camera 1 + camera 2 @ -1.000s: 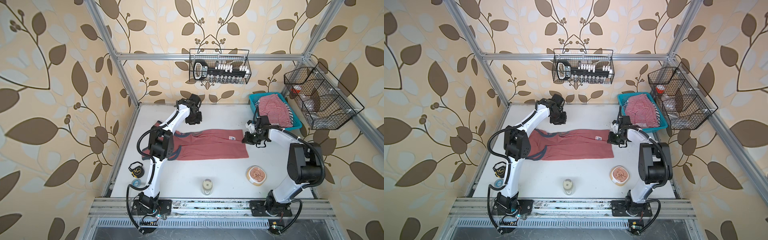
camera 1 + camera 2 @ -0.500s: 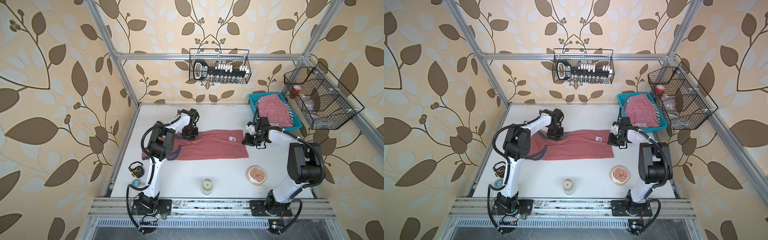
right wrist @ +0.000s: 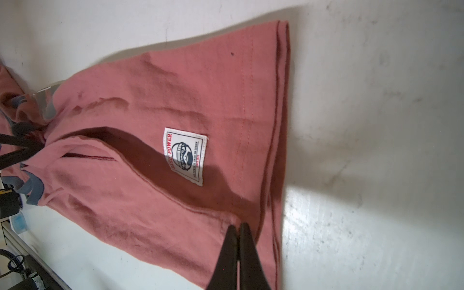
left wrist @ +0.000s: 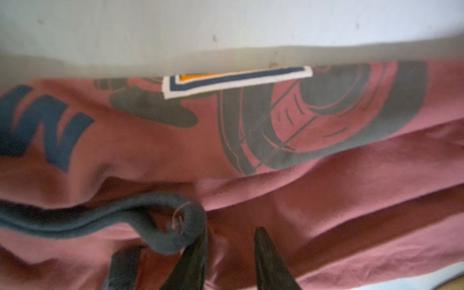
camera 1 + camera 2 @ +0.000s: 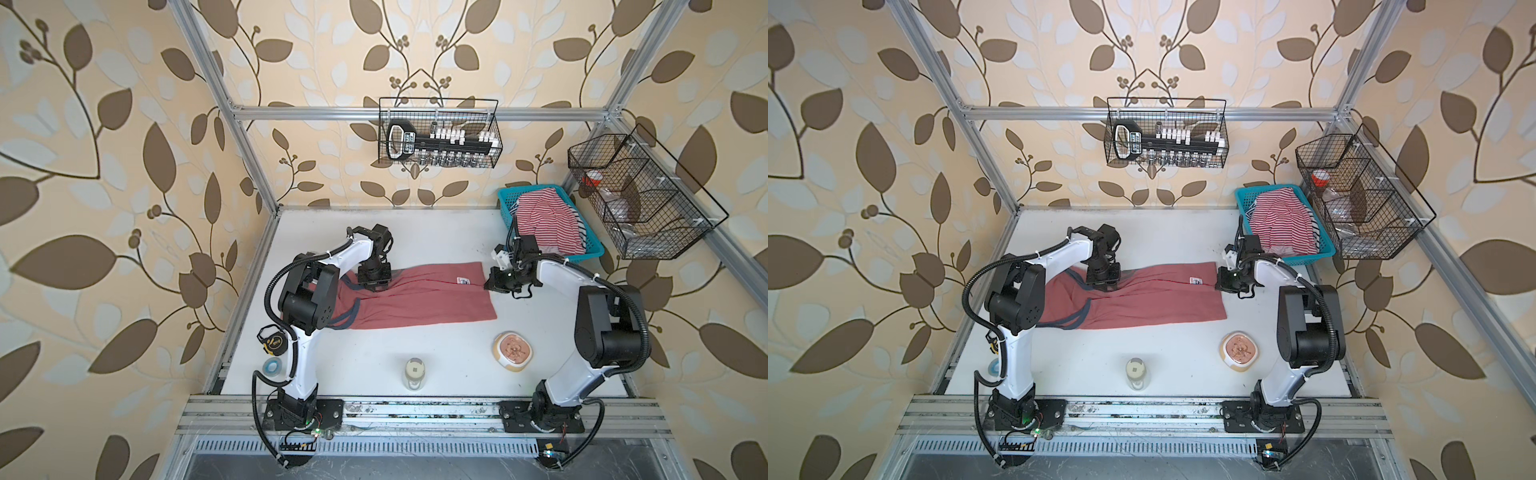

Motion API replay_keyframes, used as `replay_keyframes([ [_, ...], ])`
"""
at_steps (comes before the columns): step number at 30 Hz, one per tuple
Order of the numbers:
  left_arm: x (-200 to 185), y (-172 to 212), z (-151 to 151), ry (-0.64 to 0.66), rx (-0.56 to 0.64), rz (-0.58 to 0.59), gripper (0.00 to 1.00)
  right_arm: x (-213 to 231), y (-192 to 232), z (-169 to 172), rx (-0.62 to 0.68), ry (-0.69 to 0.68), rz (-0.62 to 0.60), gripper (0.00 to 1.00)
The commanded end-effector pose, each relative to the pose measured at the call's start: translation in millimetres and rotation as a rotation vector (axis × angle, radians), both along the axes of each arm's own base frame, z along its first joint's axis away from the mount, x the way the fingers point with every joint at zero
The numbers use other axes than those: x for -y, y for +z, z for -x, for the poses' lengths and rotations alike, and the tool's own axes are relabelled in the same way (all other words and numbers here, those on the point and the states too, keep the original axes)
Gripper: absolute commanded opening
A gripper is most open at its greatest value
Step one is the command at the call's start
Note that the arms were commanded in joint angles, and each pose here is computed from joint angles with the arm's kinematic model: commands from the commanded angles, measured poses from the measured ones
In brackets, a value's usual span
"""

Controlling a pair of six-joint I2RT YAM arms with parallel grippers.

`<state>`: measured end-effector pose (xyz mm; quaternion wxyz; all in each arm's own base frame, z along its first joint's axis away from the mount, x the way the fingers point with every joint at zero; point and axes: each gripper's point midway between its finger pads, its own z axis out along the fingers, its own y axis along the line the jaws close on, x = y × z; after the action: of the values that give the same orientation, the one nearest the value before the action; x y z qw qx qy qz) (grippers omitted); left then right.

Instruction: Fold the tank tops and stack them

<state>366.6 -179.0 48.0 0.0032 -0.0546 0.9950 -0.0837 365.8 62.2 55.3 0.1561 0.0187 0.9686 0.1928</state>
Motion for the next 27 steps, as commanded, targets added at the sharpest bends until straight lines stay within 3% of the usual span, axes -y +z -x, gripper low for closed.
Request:
replay_keyframes([
  [1, 2, 38, -7, 0.008, 0.076, 0.027, 0.35, -1, -4, 4, -0.007, 0.021, -0.007, 0.00],
  [8, -1, 39, 8, -0.031, 0.031, 0.025, 0.29, -2, -2, 7, -0.011, 0.028, -0.005, 0.00],
  [12, -7, 35, 12, -0.028, 0.031, -0.003, 0.32, -2, 1, 10, -0.009, 0.033, -0.005, 0.00],
  [19, -8, 56, -30, -0.009, 0.145, -0.044, 0.42, -4, 4, 17, -0.023, 0.050, 0.010, 0.00],
  [22, -11, 50, -42, -0.016, 0.126, -0.065, 0.43, 2, 0, 22, -0.055, 0.041, 0.041, 0.00],
  [23, -12, 48, -44, -0.020, 0.121, -0.075, 0.43, 4, -2, 24, -0.067, 0.036, 0.051, 0.02],
  [27, -16, 30, -47, -0.032, 0.082, -0.102, 0.43, 10, -2, 27, -0.078, 0.014, 0.078, 0.26],
])
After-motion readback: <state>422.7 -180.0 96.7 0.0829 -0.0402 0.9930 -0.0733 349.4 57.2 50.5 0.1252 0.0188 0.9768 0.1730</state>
